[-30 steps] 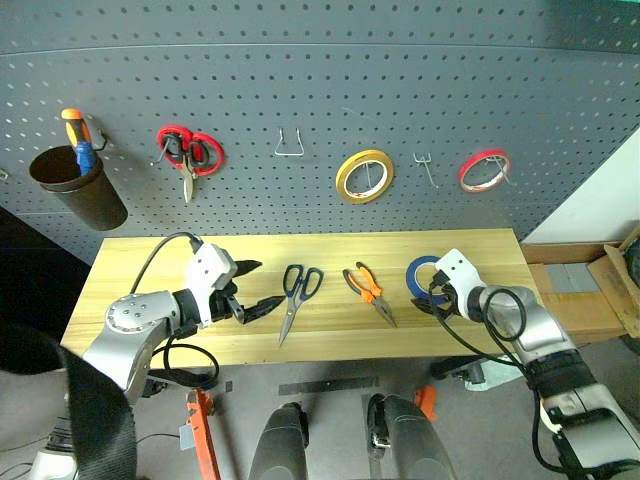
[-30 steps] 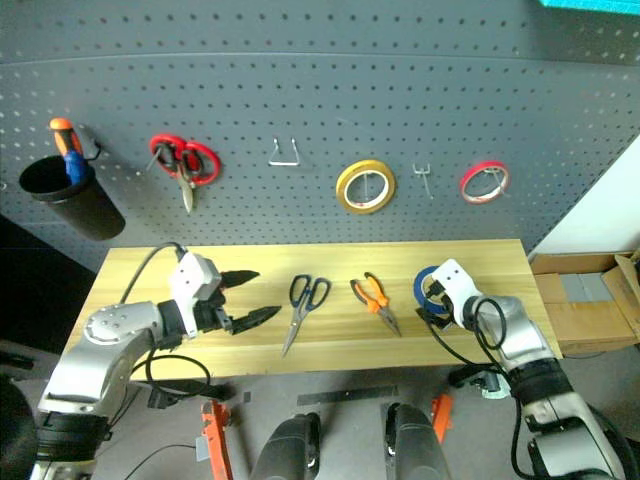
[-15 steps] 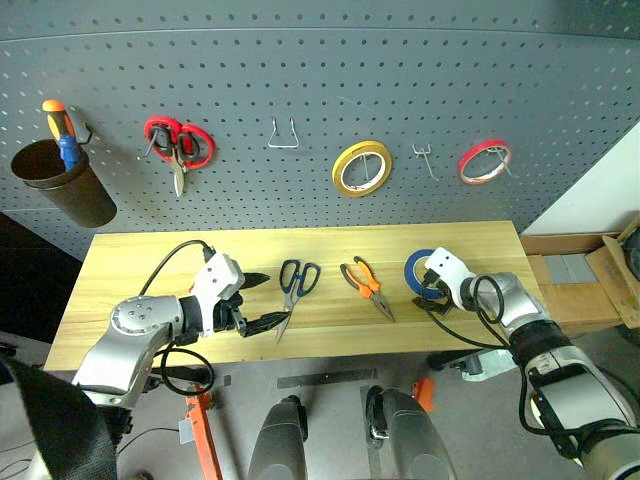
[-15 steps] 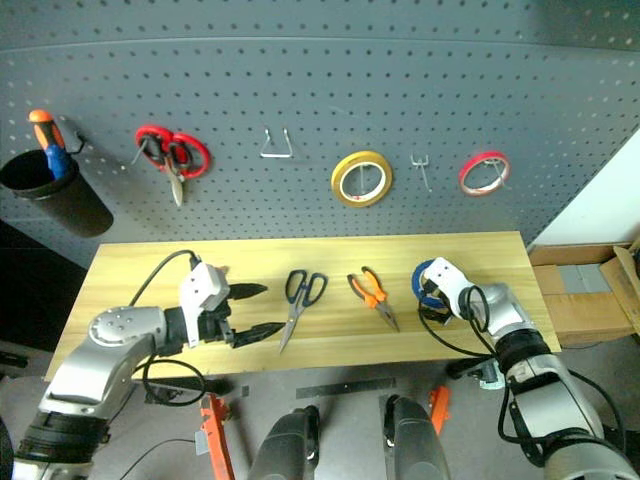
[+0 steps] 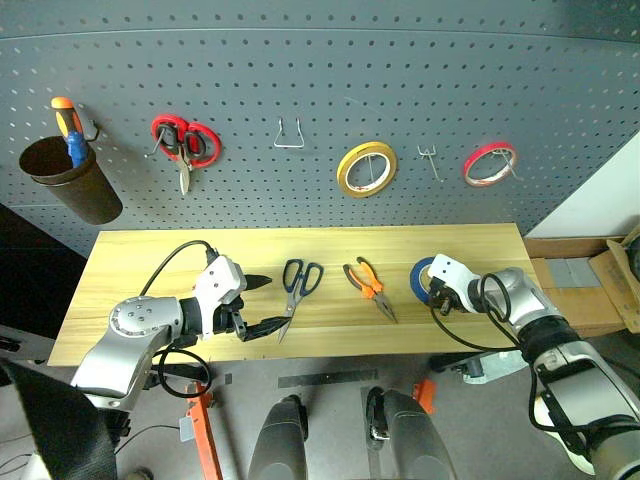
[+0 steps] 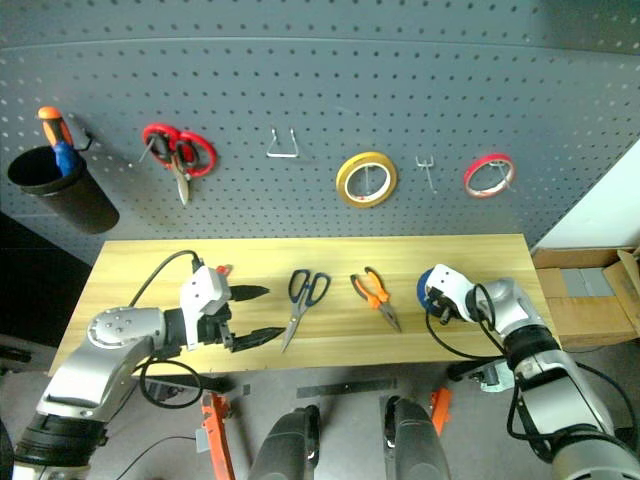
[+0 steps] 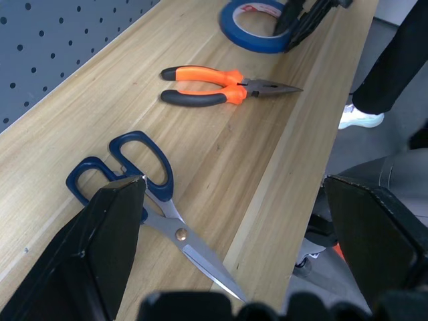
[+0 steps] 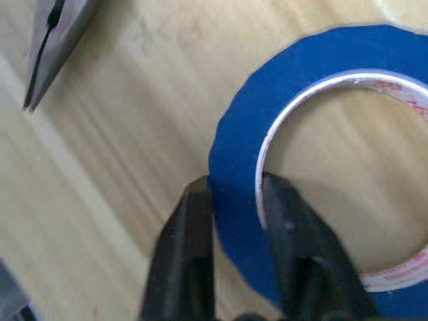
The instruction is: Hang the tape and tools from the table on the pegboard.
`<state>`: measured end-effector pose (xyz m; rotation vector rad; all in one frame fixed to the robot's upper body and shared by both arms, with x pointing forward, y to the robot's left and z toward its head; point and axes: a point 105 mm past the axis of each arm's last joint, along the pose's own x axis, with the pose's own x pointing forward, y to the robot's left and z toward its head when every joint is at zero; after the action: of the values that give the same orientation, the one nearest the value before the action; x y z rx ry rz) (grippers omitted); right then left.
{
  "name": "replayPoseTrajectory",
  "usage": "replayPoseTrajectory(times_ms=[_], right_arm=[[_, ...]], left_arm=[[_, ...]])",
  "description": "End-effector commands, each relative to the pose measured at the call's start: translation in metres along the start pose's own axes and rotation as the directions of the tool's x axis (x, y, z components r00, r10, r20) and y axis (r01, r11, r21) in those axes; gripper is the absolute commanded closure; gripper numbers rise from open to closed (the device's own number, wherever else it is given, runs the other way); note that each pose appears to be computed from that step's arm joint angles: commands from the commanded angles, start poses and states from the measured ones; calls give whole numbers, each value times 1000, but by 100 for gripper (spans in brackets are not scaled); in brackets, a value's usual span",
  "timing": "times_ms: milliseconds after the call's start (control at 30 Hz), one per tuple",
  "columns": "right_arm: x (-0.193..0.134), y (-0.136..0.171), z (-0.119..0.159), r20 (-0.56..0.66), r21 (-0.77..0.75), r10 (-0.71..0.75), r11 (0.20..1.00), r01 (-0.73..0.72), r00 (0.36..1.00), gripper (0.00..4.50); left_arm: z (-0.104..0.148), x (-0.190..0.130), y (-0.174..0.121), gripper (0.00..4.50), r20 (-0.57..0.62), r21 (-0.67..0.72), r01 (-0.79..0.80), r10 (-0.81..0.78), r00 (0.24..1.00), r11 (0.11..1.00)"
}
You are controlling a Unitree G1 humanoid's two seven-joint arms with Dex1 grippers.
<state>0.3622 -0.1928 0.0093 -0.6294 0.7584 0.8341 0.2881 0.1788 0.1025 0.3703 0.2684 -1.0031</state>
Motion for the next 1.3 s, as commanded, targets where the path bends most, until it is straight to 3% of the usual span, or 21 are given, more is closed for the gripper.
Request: replayPoseTrajectory(times_ms=[33,233,367,567,767,967,1300], right_arm=[[-7,17,-18,-6,8,-6,1000,6,1000,397],[-60,-1,18,169,-126,-316,932,339,933,397],[-94,22,51,295,-214,-364,876,433,883,397],[-115,61,97,490,-323,-405,738,592,772,397],[-133,71,140,645,-318,-409,624,714,645,397],[-139,51,164,704,-283,-415,580,764,576,397],[-125,5,164,701,-273,-447,551,788,556,397]], left_arm=[[10,2,-2,0,41,21,-7,6,999,1000],[12,5,2,0,65,10,-41,40,997,999],[16,6,4,0,92,32,-55,52,994,998],[24,10,7,0,118,65,-68,60,991,996],[37,15,10,0,178,64,-77,65,982,995],[54,22,14,0,232,56,-76,61,971,996],[100,18,6,0,384,93,-63,23,923,994]])
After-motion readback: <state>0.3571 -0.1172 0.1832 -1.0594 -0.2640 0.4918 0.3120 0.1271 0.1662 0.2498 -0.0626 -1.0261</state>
